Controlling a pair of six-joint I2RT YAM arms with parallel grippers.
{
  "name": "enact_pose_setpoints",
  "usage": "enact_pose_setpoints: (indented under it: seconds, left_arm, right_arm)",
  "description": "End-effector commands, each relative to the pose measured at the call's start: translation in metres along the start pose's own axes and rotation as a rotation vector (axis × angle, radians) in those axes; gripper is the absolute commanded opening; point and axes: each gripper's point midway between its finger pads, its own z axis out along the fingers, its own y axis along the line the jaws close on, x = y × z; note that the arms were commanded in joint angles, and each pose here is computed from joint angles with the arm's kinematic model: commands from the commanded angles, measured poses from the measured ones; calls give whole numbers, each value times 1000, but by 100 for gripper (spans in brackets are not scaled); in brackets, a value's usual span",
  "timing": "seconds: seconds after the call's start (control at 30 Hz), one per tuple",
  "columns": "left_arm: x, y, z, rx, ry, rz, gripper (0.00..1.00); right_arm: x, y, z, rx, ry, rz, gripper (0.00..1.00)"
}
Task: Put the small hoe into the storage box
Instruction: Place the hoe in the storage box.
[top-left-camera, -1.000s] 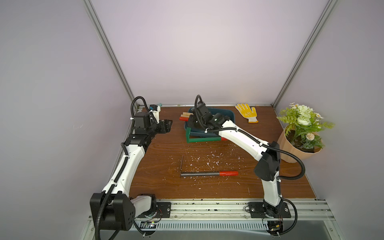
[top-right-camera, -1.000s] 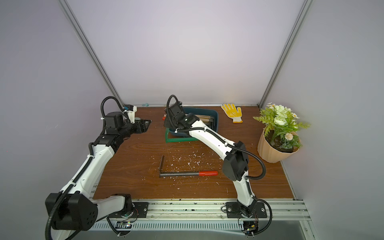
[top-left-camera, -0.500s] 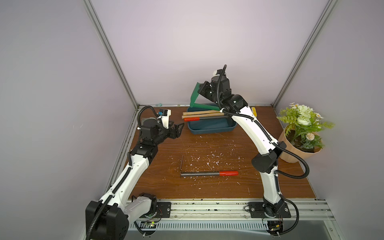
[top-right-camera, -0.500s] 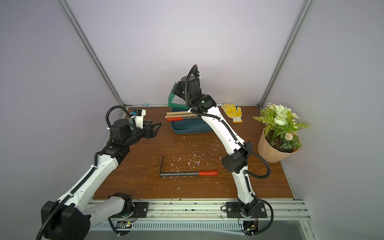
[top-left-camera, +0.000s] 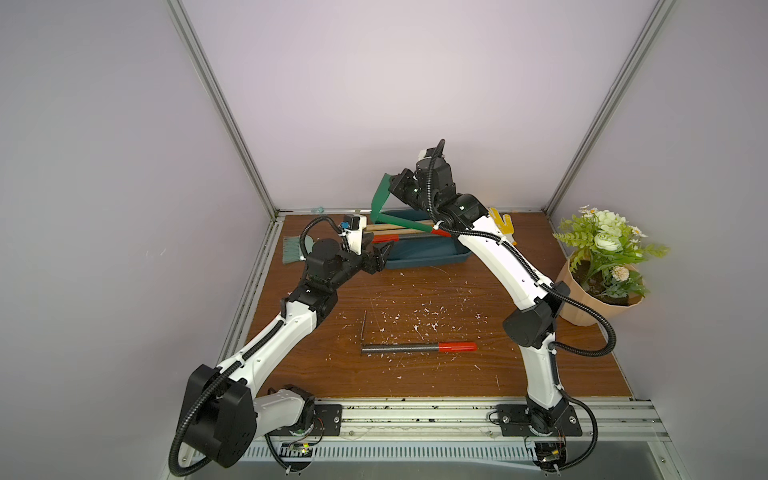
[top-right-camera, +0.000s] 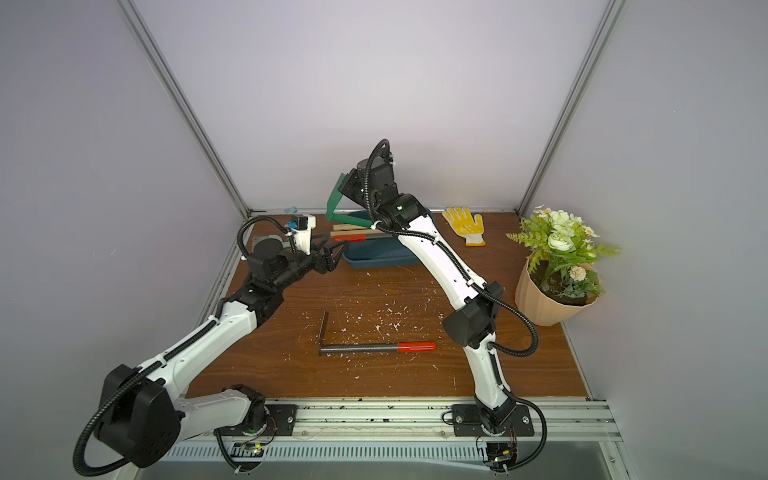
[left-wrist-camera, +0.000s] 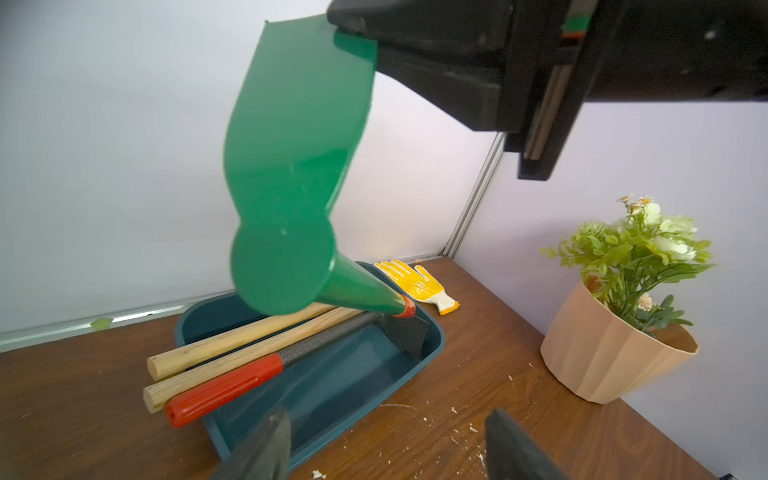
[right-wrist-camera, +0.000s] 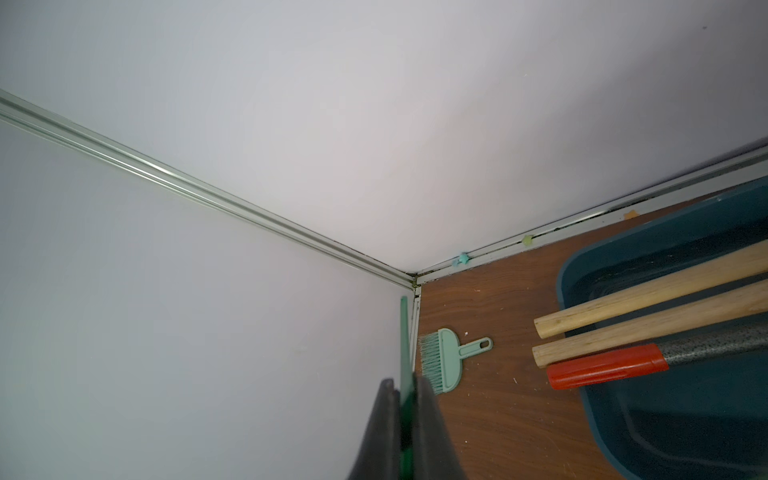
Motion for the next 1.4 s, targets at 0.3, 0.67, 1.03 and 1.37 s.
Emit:
enact_pose_setpoints:
  seconds: [0.3,0.67,1.03,1.37]
  left_arm:
    - [-48,17,4,-83,-321,-39,75]
    - [-63,15,26,-37,-417,-75,74]
    - [-85,10,32,-8,-493,-80,73]
    - [-88,3,36,15,-496,-70,42]
  right_arm:
    - [-50,96,-81,-343,-82,147,0]
    - [-40,96,-83,-380,-30,197,0]
    - [-27,91,-71,-389,13,246,0]
    - [-28,89,-73,-397,4,262,0]
